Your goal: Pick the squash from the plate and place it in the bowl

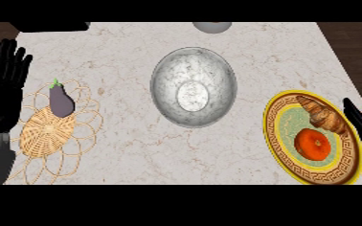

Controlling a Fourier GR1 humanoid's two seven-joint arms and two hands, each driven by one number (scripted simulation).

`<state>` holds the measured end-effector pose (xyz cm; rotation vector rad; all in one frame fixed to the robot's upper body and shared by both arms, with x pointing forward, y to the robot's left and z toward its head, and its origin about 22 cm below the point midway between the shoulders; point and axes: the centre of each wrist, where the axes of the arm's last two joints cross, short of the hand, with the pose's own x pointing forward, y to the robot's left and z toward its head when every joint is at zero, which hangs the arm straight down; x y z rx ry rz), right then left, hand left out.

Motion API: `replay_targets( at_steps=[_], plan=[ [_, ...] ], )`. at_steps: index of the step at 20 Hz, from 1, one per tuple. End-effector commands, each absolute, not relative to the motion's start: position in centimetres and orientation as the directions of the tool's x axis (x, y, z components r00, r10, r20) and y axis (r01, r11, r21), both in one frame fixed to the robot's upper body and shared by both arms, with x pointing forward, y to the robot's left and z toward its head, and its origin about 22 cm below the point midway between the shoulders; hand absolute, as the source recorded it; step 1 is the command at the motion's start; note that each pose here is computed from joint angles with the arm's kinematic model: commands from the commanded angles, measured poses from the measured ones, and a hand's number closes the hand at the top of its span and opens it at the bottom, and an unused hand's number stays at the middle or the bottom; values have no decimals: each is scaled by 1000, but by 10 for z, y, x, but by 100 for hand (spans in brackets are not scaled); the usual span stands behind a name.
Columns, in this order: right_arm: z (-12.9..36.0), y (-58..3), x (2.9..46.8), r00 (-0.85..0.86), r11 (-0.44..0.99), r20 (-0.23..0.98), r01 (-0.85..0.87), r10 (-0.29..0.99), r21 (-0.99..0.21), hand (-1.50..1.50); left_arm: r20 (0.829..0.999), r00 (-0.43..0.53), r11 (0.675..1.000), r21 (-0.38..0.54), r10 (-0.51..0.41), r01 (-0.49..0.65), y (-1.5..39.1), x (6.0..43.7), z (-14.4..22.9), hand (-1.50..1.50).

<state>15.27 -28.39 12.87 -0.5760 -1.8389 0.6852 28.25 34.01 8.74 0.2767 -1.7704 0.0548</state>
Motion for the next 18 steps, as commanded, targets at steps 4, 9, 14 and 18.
replay_targets(
  at_steps=[4, 9, 14, 18],
  plan=[
    [180, -302, 141, -116, 455, 463, -88, 879, -886, -150, 966, -201, 967, 118, -165, -225, 341, 285, 85, 0],
    [205, -293, 134, -50, 345, 374, -286, 926, -894, -150, 965, -208, 972, 114, -158, -206, 343, 280, 85, 0],
    [219, -311, 145, -47, 253, 294, -390, 955, -885, -150, 970, -194, 974, 106, -145, -200, 345, 282, 74, 0],
    [216, -314, 145, 0, 257, 282, -413, 959, -874, -150, 967, -212, 977, 102, -141, -187, 346, 291, 89, 0]
  ],
)
